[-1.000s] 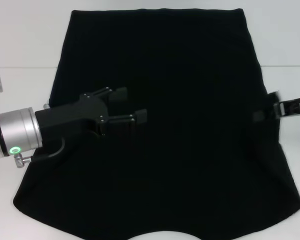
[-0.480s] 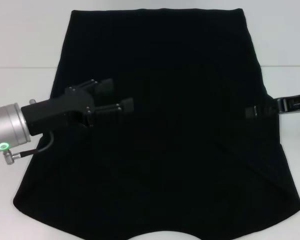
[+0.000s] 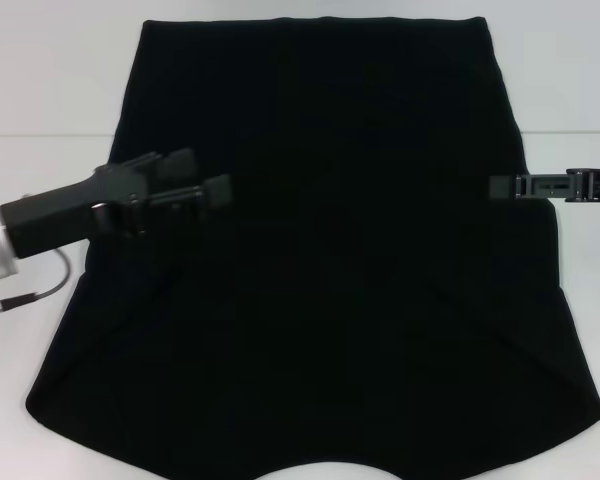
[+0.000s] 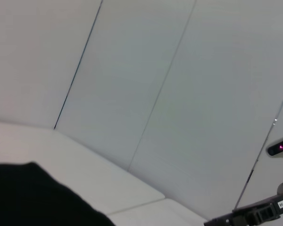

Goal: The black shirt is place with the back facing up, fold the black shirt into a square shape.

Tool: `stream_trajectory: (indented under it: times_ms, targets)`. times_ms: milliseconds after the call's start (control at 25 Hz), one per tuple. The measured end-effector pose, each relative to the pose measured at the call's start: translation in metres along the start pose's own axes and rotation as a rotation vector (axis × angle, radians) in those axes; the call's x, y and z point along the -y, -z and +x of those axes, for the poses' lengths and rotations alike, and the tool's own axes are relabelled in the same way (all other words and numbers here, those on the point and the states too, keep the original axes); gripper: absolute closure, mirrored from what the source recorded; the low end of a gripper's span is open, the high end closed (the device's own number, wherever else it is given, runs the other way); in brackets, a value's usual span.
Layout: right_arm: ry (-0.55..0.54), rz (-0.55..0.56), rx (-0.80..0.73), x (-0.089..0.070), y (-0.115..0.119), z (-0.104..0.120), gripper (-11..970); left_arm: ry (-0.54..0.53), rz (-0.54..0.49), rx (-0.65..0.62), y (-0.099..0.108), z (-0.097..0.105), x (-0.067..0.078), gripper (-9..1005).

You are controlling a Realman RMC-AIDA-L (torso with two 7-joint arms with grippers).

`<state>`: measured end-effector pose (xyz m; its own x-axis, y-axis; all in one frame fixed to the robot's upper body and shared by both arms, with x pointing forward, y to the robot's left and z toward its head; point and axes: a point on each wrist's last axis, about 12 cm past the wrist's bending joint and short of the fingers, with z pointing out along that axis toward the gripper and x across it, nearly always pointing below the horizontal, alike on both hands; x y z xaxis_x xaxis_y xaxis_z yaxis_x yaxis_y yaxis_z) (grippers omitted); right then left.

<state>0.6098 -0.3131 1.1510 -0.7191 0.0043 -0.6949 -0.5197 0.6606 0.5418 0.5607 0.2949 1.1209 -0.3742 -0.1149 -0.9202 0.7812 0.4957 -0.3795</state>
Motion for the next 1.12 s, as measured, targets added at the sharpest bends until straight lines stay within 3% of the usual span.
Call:
stream_trajectory:
  times_ms: [200,560,920,1120]
  targets:
    - [0.021,-0.036,0.047,-0.003,-0.008,0.008,27,0.085,-0.070,-0.097,0.023,0.003,-0.003,47]
    - [0.060,-0.066,0.109,-0.012,-0.028,-0.002,26,0.155,-0.248,-0.288,0.072,0.021,-0.005,47]
    - [0.074,-0.057,0.129,-0.016,-0.035,-0.014,25,0.216,-0.319,-0.352,0.102,0.033,-0.002,47]
    - [0.074,-0.054,0.135,-0.015,-0.033,-0.017,26,0.231,-0.352,-0.362,0.107,0.038,-0.003,47]
